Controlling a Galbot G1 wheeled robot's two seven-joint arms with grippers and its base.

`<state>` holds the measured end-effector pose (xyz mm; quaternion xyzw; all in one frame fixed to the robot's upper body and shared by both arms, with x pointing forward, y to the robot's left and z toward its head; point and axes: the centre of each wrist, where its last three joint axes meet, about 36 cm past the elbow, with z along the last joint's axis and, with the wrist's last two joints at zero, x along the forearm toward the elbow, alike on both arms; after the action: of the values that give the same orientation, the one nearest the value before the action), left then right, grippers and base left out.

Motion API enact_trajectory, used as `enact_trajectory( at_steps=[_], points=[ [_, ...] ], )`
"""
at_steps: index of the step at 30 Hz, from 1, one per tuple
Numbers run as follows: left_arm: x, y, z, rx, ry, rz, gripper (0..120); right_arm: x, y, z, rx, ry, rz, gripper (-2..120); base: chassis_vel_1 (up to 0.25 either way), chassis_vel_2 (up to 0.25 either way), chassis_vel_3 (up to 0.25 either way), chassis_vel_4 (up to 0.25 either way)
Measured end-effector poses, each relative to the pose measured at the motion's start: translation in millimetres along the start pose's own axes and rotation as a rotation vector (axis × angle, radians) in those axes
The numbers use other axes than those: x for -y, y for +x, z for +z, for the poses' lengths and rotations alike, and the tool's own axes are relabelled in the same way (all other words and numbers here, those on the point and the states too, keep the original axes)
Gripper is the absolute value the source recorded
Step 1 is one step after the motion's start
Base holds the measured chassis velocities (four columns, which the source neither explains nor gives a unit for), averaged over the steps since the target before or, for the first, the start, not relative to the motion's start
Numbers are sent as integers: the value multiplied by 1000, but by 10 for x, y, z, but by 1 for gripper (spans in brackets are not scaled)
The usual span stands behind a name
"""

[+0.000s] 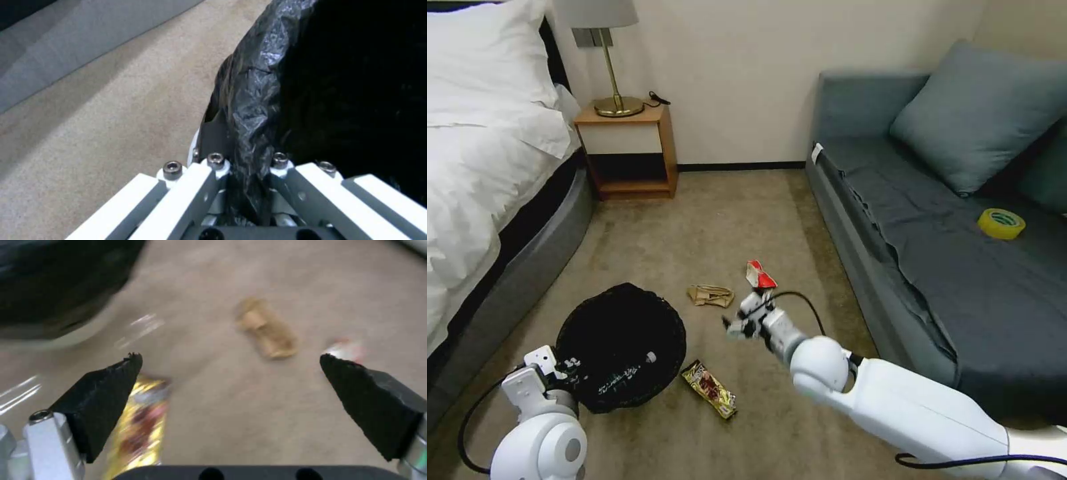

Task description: Pick up the trash bin, then pick up the garbage on the floor and place it into the trash bin.

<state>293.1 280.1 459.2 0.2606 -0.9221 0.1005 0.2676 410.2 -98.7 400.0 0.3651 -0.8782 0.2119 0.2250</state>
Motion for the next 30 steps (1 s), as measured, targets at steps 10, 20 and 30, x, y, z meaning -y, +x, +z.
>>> enact_trajectory(
  at_steps=[10, 20, 30],
  points=[
    [-10, 8, 4, 2, 6, -4, 3, -260, -163, 11, -308, -9, -194, 100, 0, 0, 0, 0],
    [-55, 15, 10, 6, 11, -17, 3, -462, -696, 227, -388, 15, -201, 100, 0, 0, 0, 0],
    [-103, 39, 8, 10, 19, -27, 3, -613, -1159, 378, -390, 84, -193, 100, 0, 0, 0, 0]
  ],
)
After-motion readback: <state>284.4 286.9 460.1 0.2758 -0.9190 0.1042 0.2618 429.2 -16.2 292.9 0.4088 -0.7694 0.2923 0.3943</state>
